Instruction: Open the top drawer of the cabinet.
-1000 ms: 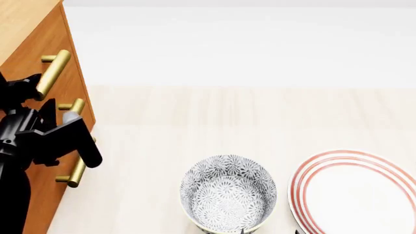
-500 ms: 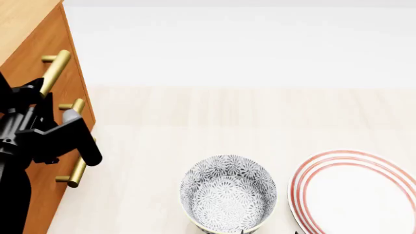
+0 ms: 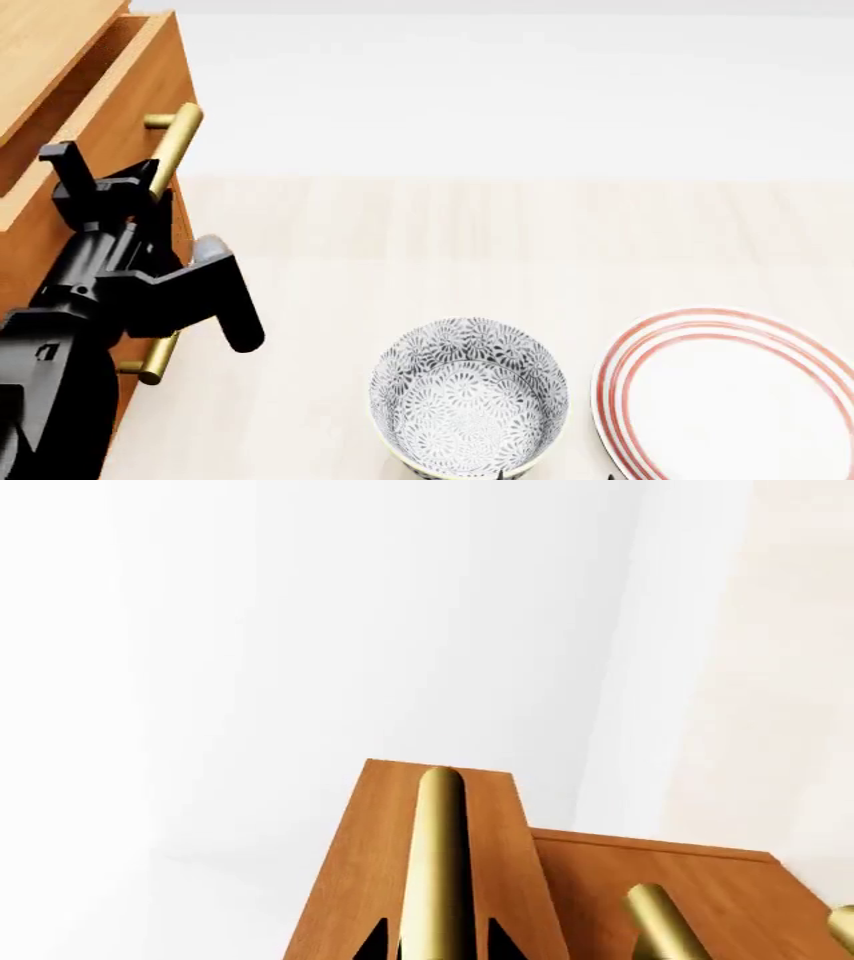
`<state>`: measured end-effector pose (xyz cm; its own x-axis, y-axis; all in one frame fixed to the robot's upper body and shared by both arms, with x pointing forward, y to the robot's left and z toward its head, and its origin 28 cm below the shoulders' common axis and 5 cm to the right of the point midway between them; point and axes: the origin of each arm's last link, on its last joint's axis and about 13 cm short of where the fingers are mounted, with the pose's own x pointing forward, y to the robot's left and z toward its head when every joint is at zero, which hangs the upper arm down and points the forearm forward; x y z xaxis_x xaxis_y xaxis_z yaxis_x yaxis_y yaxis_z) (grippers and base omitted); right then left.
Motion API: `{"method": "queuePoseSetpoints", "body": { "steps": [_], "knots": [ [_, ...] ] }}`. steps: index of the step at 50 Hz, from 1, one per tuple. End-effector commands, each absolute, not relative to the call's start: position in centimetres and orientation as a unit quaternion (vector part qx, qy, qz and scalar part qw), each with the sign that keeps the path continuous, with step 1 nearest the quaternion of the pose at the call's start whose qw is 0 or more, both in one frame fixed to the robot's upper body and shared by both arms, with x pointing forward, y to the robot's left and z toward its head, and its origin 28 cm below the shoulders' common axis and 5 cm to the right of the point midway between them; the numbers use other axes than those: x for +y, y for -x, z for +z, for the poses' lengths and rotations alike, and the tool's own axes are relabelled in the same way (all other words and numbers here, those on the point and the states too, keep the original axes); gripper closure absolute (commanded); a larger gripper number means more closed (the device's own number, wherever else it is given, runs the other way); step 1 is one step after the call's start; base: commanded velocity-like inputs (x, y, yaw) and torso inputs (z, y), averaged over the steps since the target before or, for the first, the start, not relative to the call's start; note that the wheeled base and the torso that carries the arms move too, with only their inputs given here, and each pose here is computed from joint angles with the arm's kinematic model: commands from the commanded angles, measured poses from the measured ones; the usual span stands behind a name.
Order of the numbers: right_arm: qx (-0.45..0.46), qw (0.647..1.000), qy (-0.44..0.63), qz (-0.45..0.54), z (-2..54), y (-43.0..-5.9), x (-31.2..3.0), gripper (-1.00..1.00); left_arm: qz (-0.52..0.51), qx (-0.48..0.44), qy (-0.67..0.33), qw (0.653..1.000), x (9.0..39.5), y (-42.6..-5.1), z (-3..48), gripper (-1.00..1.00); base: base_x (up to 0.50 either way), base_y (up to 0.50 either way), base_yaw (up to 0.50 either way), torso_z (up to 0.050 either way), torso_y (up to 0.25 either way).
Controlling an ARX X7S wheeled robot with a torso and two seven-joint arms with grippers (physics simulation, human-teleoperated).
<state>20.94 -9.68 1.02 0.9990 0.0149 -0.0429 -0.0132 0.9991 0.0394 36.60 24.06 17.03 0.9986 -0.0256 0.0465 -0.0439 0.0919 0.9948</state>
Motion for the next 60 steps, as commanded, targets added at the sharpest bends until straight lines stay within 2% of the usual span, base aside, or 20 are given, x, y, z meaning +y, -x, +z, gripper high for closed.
{"method": "queuePoseSetpoints", "body": {
  "steps": [1, 27, 39, 60],
  "knots": [
    [0.018, 1.0, -0.023, 0.008, 1.1, -21.1, -9.7, -1.0, -0.034, -0.041, -0.662, 0.748, 21.3, -36.9, 17.4, 1.0, 0.01, 0.0, 0.0, 0.0, 0.0],
    [0.035, 0.999, -0.035, 0.008, 0.7, -20.9, -10.2, -1.0, -0.098, -0.108, -0.661, 0.736, 15.3, -36.2, 18.3, 1.0, 0.0, 0.0, 0.0, 0.0, 0.0],
    [0.039, 0.998, -0.039, 0.005, 0.6, -21.0, -10.3, -1.0, -0.112, -0.127, -0.655, 0.736, 14.0, -35.9, 18.5, 1.0, -0.01, 0.0, 0.0, 0.0, 0.003],
    [0.042, 0.998, -0.039, 0.006, 0.6, -20.9, -10.3, -1.0, -0.118, -0.139, -0.659, 0.73, 13.6, -35.5, 18.8, 1.0, -0.01, 0.0, 0.0, 0.0, 0.004]
  ]
}}
